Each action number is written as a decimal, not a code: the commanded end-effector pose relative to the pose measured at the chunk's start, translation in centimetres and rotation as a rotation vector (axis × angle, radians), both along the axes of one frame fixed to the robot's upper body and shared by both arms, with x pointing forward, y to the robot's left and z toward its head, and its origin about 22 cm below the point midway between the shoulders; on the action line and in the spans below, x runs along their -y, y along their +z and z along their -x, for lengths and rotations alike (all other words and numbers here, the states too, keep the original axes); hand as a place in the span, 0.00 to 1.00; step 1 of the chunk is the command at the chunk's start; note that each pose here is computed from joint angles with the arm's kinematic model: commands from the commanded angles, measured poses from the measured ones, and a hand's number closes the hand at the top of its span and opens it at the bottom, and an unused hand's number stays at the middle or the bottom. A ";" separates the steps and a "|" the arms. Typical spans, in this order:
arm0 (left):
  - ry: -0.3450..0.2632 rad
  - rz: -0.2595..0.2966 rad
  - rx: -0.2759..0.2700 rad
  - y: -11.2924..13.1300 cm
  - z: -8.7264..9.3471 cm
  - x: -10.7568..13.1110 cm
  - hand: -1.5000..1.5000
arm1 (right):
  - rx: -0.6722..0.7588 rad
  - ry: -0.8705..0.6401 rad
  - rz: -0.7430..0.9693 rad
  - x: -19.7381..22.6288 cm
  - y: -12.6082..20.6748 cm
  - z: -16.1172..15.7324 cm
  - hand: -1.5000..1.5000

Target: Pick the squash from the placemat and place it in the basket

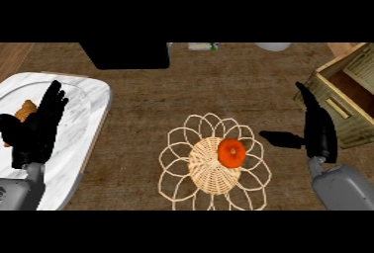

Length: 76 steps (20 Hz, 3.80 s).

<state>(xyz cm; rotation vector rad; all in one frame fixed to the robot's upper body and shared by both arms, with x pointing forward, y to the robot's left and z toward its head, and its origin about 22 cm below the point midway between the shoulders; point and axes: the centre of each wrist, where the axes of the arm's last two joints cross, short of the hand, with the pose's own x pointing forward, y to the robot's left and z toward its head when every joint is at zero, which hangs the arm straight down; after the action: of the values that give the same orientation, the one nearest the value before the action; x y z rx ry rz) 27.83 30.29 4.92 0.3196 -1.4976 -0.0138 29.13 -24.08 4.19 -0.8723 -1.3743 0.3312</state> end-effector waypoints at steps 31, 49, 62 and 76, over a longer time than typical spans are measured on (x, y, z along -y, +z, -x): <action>-0.029 0.006 0.014 -0.1 -0.8 -0.8 0.50 | -0.326 0.103 -0.026 -5.6 0.8 8.4 0.00; -0.023 0.000 0.017 0.9 -0.2 0.4 0.50 | -0.278 0.109 -0.039 -8.8 -0.3 7.4 0.00; -0.030 0.005 0.005 -0.2 -0.9 1.2 0.50 | -0.358 0.070 0.016 -7.6 -3.1 5.7 0.00; -0.048 0.015 0.018 0.3 -0.4 0.2 0.50 | -0.387 0.068 0.038 -8.0 -6.7 4.0 0.00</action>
<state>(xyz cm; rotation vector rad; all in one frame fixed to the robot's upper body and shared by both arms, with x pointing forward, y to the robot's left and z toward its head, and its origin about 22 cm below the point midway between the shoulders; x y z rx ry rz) 28.39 29.92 4.60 0.2871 -1.5193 -0.0276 24.63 -15.50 -1.01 -0.7504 -1.0640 0.5478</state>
